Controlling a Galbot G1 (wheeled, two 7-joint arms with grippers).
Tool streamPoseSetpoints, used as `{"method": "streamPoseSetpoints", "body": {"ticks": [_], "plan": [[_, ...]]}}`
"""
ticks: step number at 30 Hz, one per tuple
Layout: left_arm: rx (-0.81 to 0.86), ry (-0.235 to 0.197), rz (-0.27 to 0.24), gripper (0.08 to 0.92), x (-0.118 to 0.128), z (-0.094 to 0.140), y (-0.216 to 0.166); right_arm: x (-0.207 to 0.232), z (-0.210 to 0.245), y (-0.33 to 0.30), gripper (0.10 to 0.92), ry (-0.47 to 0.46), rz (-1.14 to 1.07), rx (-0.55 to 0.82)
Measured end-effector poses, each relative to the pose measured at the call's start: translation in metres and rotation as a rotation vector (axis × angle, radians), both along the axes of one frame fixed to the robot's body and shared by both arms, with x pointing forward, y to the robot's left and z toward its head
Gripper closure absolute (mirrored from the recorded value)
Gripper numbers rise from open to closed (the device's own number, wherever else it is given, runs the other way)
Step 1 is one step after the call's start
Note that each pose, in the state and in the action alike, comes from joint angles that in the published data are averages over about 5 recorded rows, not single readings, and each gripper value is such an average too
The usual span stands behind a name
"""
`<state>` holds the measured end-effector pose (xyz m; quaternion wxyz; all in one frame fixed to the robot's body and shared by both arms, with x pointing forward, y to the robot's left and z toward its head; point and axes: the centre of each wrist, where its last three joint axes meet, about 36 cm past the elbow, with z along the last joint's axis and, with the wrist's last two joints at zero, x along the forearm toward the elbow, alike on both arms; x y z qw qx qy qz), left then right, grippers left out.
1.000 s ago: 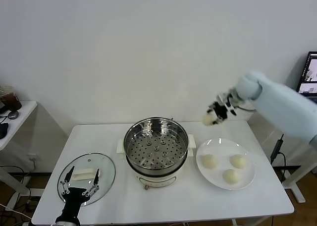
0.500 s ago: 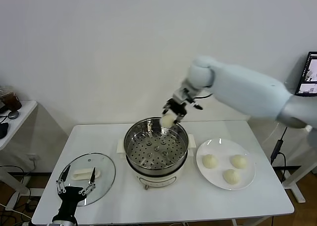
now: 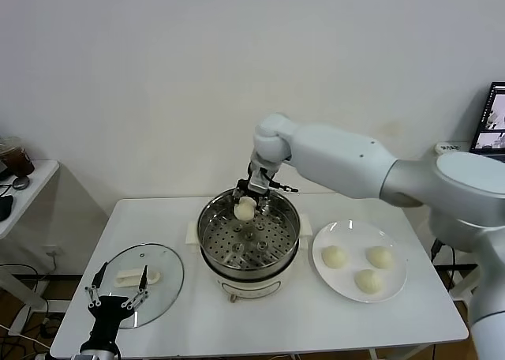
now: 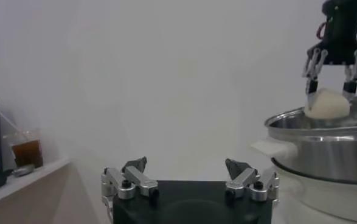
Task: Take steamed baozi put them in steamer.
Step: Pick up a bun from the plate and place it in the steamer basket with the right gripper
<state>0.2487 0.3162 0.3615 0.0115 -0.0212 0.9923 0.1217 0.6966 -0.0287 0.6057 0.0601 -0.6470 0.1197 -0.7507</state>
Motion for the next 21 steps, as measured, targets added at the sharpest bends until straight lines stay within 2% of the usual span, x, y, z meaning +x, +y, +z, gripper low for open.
{"method": "streamPoseSetpoints", "body": {"ticks": [8, 16, 21], "plan": [[0.004, 0.001, 0.003, 0.177, 0.001, -0.001, 0.002, 0.005, -0.022, 0.000, 0.457, -0.015, 0.059, -0.013], [0.004, -0.001, 0.006, 0.177, 0.001, 0.000, 0.002, 0.008, -0.020, -0.004, 0.253, -0.028, 0.091, -0.002], [0.005, -0.005, 0.005, 0.177, 0.001, 0.001, 0.002, 0.007, -0.002, -0.011, 0.203, -0.030, 0.078, 0.024]]}}
